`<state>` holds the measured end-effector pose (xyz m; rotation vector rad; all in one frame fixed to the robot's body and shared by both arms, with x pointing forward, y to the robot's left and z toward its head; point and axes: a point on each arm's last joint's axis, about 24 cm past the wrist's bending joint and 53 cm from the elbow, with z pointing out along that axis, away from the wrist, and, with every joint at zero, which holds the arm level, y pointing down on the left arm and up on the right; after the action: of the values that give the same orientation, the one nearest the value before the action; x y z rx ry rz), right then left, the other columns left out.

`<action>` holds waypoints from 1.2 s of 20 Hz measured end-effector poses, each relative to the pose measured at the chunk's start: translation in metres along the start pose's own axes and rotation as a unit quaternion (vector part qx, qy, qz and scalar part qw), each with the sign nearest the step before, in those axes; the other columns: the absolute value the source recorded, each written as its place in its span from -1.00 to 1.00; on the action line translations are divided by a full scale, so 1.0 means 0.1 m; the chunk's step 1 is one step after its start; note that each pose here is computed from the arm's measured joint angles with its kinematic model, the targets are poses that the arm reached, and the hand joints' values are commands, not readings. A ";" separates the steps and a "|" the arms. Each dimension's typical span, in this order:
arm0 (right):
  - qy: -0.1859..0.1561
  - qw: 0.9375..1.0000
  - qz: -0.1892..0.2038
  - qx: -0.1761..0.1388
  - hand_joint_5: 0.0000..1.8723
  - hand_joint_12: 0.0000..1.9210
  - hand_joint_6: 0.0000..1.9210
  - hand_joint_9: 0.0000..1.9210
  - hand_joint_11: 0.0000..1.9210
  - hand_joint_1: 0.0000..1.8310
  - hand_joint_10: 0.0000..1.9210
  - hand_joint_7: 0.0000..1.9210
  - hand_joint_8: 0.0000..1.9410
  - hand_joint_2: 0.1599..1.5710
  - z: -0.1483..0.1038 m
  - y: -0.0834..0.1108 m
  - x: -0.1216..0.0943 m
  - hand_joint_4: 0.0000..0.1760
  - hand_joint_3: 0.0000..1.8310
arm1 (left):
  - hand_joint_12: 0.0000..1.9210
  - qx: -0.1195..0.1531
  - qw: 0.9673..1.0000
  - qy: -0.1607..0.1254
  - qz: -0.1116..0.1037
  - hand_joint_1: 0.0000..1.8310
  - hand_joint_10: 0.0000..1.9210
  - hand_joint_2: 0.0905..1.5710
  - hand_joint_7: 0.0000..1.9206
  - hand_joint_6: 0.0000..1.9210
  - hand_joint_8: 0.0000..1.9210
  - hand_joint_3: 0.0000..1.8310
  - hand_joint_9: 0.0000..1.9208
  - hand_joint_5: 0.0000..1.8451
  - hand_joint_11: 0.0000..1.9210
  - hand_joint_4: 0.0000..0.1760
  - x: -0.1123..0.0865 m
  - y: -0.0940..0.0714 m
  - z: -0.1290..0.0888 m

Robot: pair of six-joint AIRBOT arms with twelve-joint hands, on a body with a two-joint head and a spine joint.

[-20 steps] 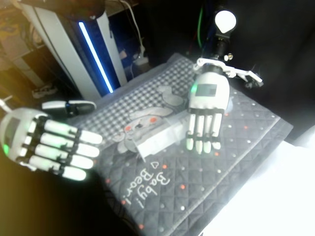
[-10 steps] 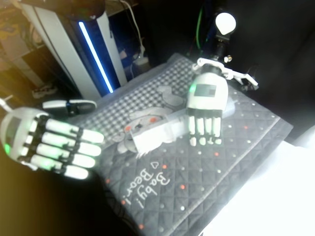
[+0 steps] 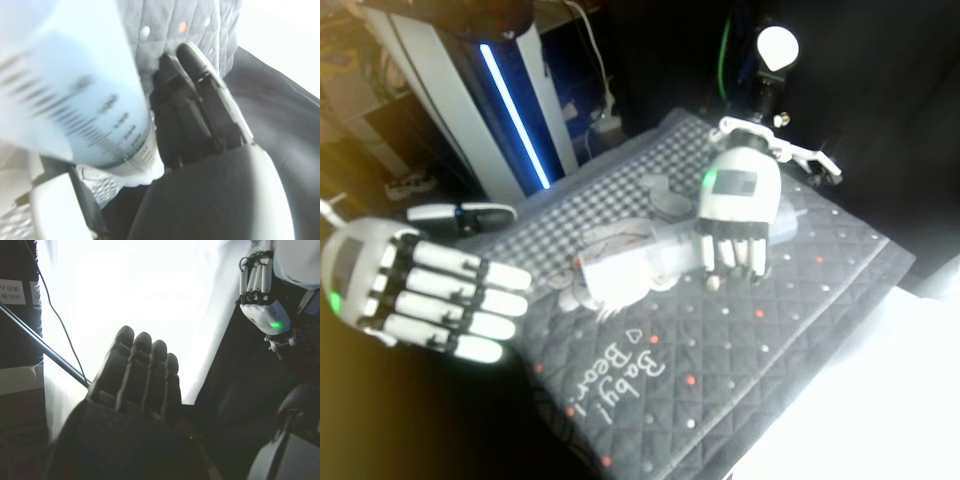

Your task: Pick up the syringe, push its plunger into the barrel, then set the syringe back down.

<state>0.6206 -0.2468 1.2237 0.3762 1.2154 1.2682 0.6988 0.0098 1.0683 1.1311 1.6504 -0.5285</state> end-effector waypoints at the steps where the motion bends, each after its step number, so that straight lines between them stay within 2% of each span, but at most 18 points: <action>1: 0.000 1.000 0.001 0.001 -0.67 -0.99 -1.00 -0.64 -0.73 -0.13 -0.99 -0.60 -0.99 -0.28 0.00 0.00 0.00 -1.00 -1.00 | 0.21 0.000 1.000 -0.001 -0.001 0.52 0.01 0.31 0.16 -0.01 -0.19 -1.00 0.17 -0.02 -0.08 -1.00 0.00 0.00 0.00; 3: 0.000 1.000 0.001 0.000 -0.67 -0.99 -1.00 -0.64 -0.72 -0.13 -0.99 -0.60 -0.99 -0.28 0.00 0.01 0.01 -1.00 -1.00 | 0.21 -0.006 1.000 -0.003 -0.010 0.52 0.01 0.31 0.18 0.02 -0.25 -1.00 0.11 0.01 -0.16 -1.00 0.00 0.04 -0.01; 7: 0.000 1.000 0.001 0.000 -0.66 -0.99 -1.00 -0.64 -0.73 -0.13 -1.00 -0.58 -0.99 -0.28 0.00 0.01 0.01 -1.00 -1.00 | 0.27 -0.026 0.998 -0.006 -0.056 0.53 -0.09 0.26 0.34 -0.03 -0.56 -1.00 0.19 0.08 -0.09 -1.00 0.06 0.16 -0.07; 8: 0.001 1.000 0.001 0.000 -0.66 -0.99 -1.00 -0.64 -0.73 -0.12 -1.00 -0.58 -0.99 -0.28 0.00 0.01 0.01 -1.00 -1.00 | 0.34 -0.028 0.998 -0.007 -0.063 0.41 -0.14 0.28 0.33 -0.03 -0.48 -1.00 0.14 0.10 -0.07 -1.00 0.07 0.17 -0.08; 9: 0.000 1.000 0.001 0.000 -0.65 -0.99 -1.00 -0.64 -0.74 -0.12 -1.00 -0.58 -0.99 -0.29 0.00 0.01 0.01 -1.00 -1.00 | 0.58 -0.032 0.997 -0.009 -0.072 0.56 0.36 0.22 0.05 0.36 0.17 -1.00 0.05 -0.11 -0.05 -1.00 0.08 0.20 -0.09; 11: 0.000 1.000 0.001 0.000 -0.65 -0.99 -1.00 -0.64 -0.74 -0.14 -1.00 -0.58 -0.99 -0.30 0.00 0.01 0.01 -1.00 -1.00 | 0.89 -0.039 0.993 -0.015 -0.110 0.64 0.89 0.23 -0.09 0.88 0.84 -1.00 0.03 -0.25 0.01 -1.00 0.12 0.24 -0.11; 12: 0.000 1.000 0.001 0.000 -0.66 -0.99 -1.00 -0.64 -0.73 -0.14 -1.00 -0.58 -1.00 -0.30 0.00 0.01 0.00 -1.00 -1.00 | 0.98 -0.045 0.991 -0.017 -0.125 0.66 0.98 0.23 -0.09 0.98 0.97 -1.00 0.04 -0.25 0.05 -0.57 0.15 0.29 -0.13; 14: 0.000 1.000 0.001 -0.001 -0.66 -0.99 -1.00 -0.64 -0.71 -0.15 -1.00 -0.58 -1.00 -0.30 0.00 0.01 0.01 -1.00 -1.00 | 1.00 -0.050 0.988 -0.021 -0.141 0.66 1.00 0.28 -0.08 1.00 1.00 -0.98 0.05 -0.29 0.11 -0.27 0.15 0.31 -0.14; 15: 0.000 1.000 0.001 0.000 -0.65 -0.99 -1.00 -0.65 -0.73 -0.13 -1.00 -0.58 -1.00 -0.30 0.00 0.01 0.01 -1.00 -1.00 | 1.00 -0.051 0.989 -0.021 -0.141 0.66 1.00 0.30 -0.06 1.00 1.00 -0.98 0.07 -0.30 0.12 -0.31 0.15 0.33 -0.15; 16: 0.000 1.000 0.001 0.000 -0.65 -1.00 -1.00 -0.65 -0.74 -0.13 -1.00 -0.58 -1.00 -0.30 0.00 0.01 0.01 -1.00 -1.00 | 1.00 -0.049 0.989 -0.022 -0.139 0.63 1.00 0.33 -0.04 1.00 1.00 -0.98 0.10 -0.30 0.14 0.18 0.15 0.32 -0.15; 17: -0.001 1.000 0.002 0.000 -0.65 -1.00 -1.00 -0.65 -0.74 -0.13 -1.00 -0.59 -1.00 -0.30 0.00 0.01 0.00 -1.00 -1.00 | 1.00 -0.049 0.989 -0.023 -0.136 0.60 0.99 0.35 -0.04 1.00 0.99 -0.98 0.08 -0.32 0.11 0.23 0.13 0.32 -0.15; 18: -0.001 1.000 0.002 0.000 -0.65 -1.00 -1.00 -0.64 -0.74 -0.13 -1.00 -0.59 -1.00 -0.31 0.00 0.01 0.00 -1.00 -1.00 | 0.95 -0.049 0.989 -0.023 -0.136 0.50 0.90 0.40 -0.12 1.00 0.54 -0.92 0.03 -0.35 0.04 -0.12 0.13 0.32 -0.15; 19: 0.000 1.000 0.001 -0.001 -0.65 -1.00 -1.00 -0.64 -0.74 -0.13 -1.00 -0.59 -1.00 -0.31 0.00 0.01 0.00 -1.00 -1.00 | 0.95 -0.048 0.989 -0.025 -0.137 0.50 0.90 0.40 -0.12 1.00 0.54 -0.92 0.03 -0.35 0.04 -0.12 0.12 0.32 -0.15; 20: 0.000 1.000 0.001 -0.001 -0.65 -1.00 -1.00 -0.65 -0.74 -0.12 -1.00 -0.57 -0.99 -0.31 0.00 0.01 0.00 -1.00 -1.00 | 0.84 -0.047 0.989 -0.027 -0.138 0.49 0.72 0.35 -0.07 0.86 0.30 -0.89 -0.01 -0.31 -0.04 -1.00 0.11 0.32 -0.15; 21: 0.000 1.000 0.001 -0.001 -0.65 -1.00 -1.00 -0.65 -0.74 -0.12 -1.00 -0.57 -0.99 -0.31 0.00 0.01 0.00 -1.00 -1.00 | 0.84 -0.046 0.989 -0.027 -0.139 0.49 0.72 0.35 -0.07 0.86 0.30 -0.89 -0.01 -0.31 -0.04 -1.00 0.11 0.31 -0.15; 22: 0.000 1.000 0.001 -0.001 -0.65 -1.00 -1.00 -0.67 -0.74 -0.12 -1.00 -0.56 -0.99 -0.31 0.00 0.01 0.00 -1.00 -1.00 | 0.67 -0.044 0.989 -0.028 -0.139 0.34 0.44 0.40 0.05 0.32 0.12 -0.94 -0.08 -0.15 -0.16 -1.00 0.11 0.30 -0.15; 23: 0.000 1.000 0.001 -0.001 -0.65 -1.00 -1.00 -0.67 -0.74 -0.12 -1.00 -0.56 -0.99 -0.31 0.00 0.01 0.00 -1.00 -1.00 | 0.67 -0.042 0.989 -0.030 -0.138 0.34 0.44 0.40 0.05 0.32 0.12 -0.94 -0.08 -0.15 -0.16 -1.00 0.10 0.29 -0.15; 24: 0.000 1.000 0.001 -0.001 -0.65 -1.00 -1.00 -0.66 -0.74 -0.12 -1.00 -0.57 -0.99 -0.31 -0.01 0.01 0.00 -1.00 -1.00 | 0.15 -0.037 0.989 -0.032 -0.138 0.31 -0.30 0.23 -0.09 -0.41 -0.46 -1.00 -0.11 -0.18 -0.22 -1.00 0.08 0.26 -0.14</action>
<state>0.6196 -0.2464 1.2240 0.3768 1.2143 1.2708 0.7144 0.0366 1.0709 0.8263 1.7671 -0.6664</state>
